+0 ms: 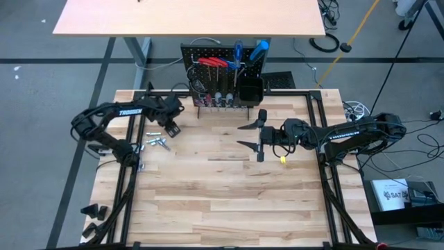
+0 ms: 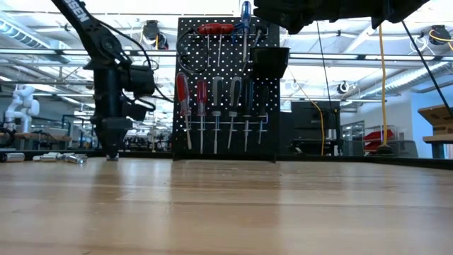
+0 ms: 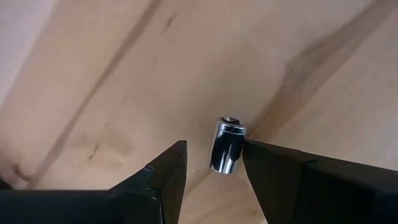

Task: Hang tools onto peg board
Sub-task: Put the socket wrench into the black bin on the peg board

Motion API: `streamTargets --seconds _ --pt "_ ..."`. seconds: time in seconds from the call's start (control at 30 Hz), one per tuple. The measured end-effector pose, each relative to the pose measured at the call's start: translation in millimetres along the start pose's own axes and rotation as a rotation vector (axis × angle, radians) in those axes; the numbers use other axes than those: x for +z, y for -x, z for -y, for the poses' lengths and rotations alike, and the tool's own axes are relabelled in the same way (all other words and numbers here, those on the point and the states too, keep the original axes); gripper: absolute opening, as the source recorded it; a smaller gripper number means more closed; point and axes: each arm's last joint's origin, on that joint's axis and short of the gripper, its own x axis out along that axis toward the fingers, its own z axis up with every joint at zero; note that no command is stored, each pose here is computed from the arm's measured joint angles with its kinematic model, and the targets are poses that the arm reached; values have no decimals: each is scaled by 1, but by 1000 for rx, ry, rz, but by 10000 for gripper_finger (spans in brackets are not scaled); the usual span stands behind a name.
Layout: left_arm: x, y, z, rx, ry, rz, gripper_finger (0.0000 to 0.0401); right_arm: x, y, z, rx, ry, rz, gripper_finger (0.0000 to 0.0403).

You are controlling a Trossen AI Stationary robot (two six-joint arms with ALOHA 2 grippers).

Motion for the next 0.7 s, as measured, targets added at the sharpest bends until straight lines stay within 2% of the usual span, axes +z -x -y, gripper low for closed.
streamTargets --seconds 0.37,0.47,0.63,0.7 --pt "3 -13 3 -44 -30 -41 158 0 0 0 0 0 1 217" --pt "2 -13 3 -53 -31 -53 132 0 0 0 -1 1 1 217" --pt "1 -13 4 -61 -33 -63 63 0 0 0 0 1 1 217" --pt "1 -13 3 -61 -33 -61 60 0 0 0 0 2 1 217"
